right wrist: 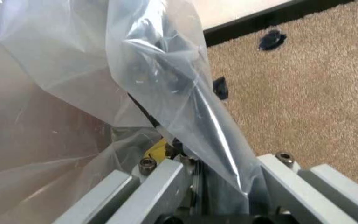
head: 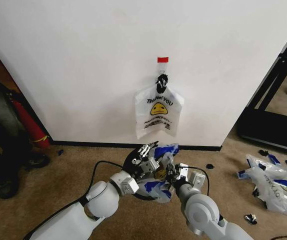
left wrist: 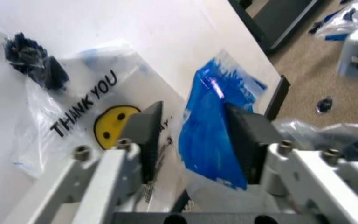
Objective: Pick up the garbage bag from the wall and place it over the trash bin.
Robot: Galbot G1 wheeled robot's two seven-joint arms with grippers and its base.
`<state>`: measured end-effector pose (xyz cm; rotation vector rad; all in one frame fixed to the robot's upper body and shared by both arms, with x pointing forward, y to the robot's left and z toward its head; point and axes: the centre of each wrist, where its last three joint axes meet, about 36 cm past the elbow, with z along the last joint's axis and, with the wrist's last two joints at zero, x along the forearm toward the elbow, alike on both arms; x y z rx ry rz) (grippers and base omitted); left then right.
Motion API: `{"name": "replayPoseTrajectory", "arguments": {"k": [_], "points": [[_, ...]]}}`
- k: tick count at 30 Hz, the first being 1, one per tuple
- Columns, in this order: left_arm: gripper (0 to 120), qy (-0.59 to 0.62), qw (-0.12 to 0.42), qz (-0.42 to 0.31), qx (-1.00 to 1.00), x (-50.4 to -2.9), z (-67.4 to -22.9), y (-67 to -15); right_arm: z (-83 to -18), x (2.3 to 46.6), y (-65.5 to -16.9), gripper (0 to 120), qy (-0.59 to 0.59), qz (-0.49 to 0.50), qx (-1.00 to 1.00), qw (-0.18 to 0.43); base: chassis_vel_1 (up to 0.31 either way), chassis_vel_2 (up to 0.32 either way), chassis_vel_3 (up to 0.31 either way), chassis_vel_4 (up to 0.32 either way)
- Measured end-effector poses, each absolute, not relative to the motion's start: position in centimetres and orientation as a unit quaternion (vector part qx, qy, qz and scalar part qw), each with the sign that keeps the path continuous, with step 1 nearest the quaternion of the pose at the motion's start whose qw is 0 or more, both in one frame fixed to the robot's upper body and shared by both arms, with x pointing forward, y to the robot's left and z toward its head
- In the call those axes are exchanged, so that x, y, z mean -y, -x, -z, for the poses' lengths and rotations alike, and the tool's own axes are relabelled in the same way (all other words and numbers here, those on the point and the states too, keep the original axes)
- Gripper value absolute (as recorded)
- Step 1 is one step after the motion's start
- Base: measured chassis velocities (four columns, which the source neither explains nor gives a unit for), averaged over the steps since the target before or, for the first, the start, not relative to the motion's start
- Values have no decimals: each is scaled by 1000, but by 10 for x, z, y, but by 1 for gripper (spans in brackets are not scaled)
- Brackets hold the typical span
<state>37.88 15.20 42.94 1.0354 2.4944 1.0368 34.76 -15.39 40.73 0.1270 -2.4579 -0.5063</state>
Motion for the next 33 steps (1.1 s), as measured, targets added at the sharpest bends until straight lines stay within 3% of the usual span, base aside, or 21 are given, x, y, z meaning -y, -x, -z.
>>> {"name": "replayPoseTrajectory", "arguments": {"k": [7, 11, 20, 33], "points": [[10, -359, 136, -358, -851, -160, -432, -383, -404, 154, -345, 0, -52, 183, 929, 316, 0, 0, 0, 0], [1, -356, 132, -359, -853, -164, -431, -387, -405, 154, -344, 0, -59, 183, 930, 315, 0, 0, 0, 0], [0, -328, 129, -354, -866, -185, -441, -404, -407, 163, -337, 0, -99, 167, 934, 299, 0, 0, 0, 0], [0, -291, 85, -427, -852, -242, -435, -418, -413, 187, -340, 0, -124, 150, 942, 273, 0, 0, 0, 0]]}}
